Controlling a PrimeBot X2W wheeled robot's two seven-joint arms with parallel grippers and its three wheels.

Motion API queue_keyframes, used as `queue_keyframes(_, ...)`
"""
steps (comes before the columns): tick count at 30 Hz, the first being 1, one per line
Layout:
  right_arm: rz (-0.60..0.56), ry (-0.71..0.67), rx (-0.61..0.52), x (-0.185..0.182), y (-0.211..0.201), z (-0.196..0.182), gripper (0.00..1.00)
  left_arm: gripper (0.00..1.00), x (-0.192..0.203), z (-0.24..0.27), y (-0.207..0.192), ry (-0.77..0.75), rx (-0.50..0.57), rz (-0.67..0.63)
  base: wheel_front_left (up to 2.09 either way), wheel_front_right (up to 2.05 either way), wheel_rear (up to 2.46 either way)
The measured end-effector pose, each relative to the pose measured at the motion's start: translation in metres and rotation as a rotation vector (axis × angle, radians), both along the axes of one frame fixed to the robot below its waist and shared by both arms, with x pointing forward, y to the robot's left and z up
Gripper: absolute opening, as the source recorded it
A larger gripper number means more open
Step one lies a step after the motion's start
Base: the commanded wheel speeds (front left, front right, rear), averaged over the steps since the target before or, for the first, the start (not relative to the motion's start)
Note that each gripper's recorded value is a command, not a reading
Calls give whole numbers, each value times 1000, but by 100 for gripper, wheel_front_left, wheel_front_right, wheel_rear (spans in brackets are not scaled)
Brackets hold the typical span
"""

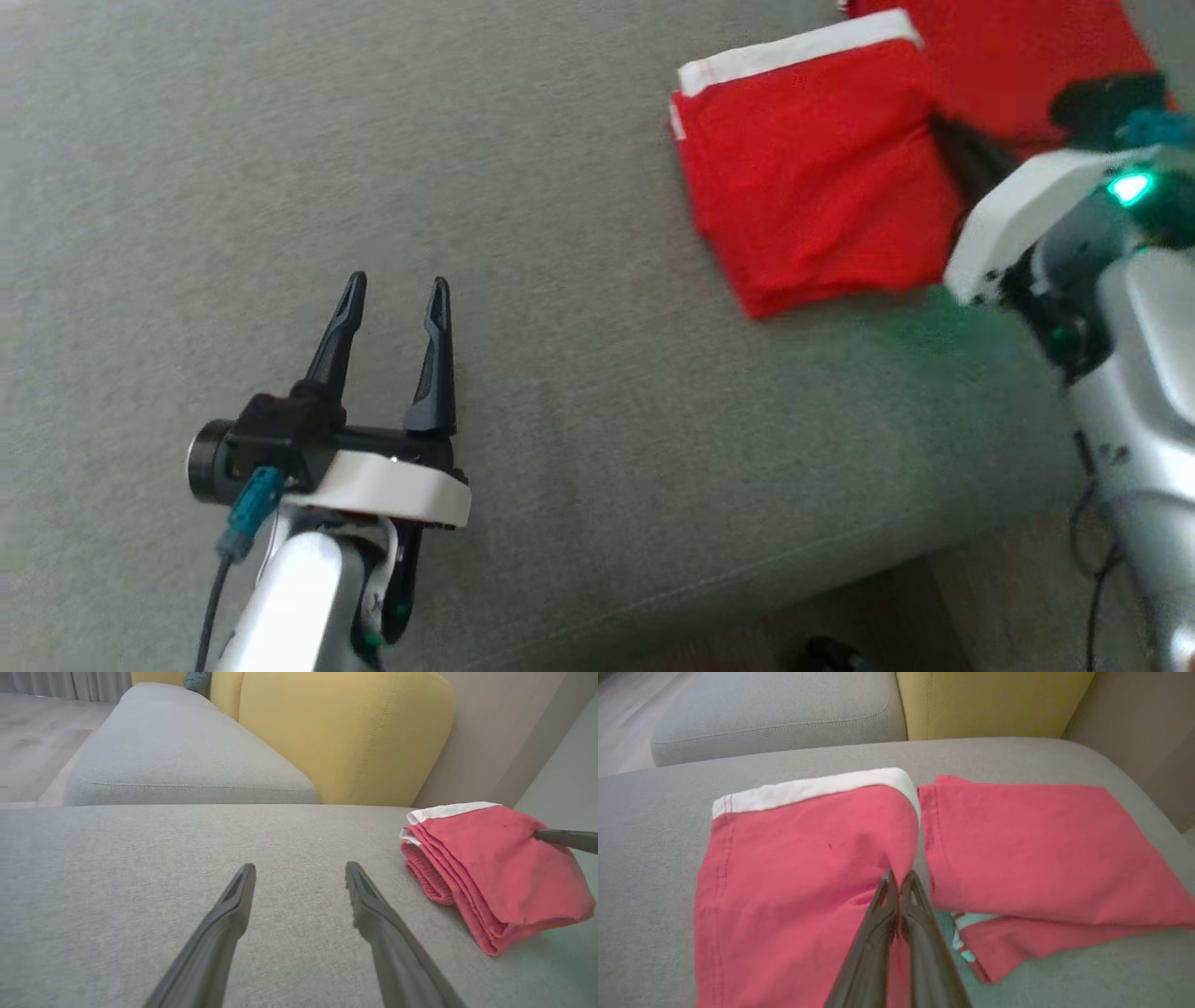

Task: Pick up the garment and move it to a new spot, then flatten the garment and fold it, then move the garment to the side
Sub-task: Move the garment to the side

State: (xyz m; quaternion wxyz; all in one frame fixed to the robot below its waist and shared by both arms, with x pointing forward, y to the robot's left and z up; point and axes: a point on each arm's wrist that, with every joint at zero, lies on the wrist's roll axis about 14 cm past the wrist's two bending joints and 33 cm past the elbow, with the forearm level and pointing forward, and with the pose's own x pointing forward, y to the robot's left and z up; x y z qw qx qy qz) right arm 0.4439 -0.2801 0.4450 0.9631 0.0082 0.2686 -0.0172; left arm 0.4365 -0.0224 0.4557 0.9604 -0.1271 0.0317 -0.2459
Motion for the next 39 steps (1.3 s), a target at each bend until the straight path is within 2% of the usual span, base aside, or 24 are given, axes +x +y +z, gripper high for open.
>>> queue_keyframes(6, 1, -8, -141, 29, -30, 15, 0, 100, 3, 2, 24, -6, 14, 75, 0, 0, 0)
queue_keyframes(13, -28, 48, -341, 51, -86, 37, 0, 100, 1, -1, 50, 6, 28, 146, 0, 0, 0)
queue_keyframes(22, -33, 131, -485, 59, -111, 39, 0, 100, 2, -4, 59, 20, 24, 175, 0, 0, 0)
queue_keyframes(33, -60, 172, -573, 60, -127, 39, 0, 100, 2, -10, 54, 35, 16, 163, 0, 0, 0)
queue_keyframes(34, -62, 172, -594, 61, -129, 37, 24, 100, 3, -11, 54, 38, 17, 163, 0, 0, 0)
queue_keyframes(36, -68, 173, -606, 62, -131, 35, 100, 100, 3, -12, 55, 38, 18, 165, 0, 0, 0)
queue_keyframes(39, -68, 157, -609, 65, -127, 33, 100, 100, 5, -11, 56, 34, 19, 167, 0, 0, 0)
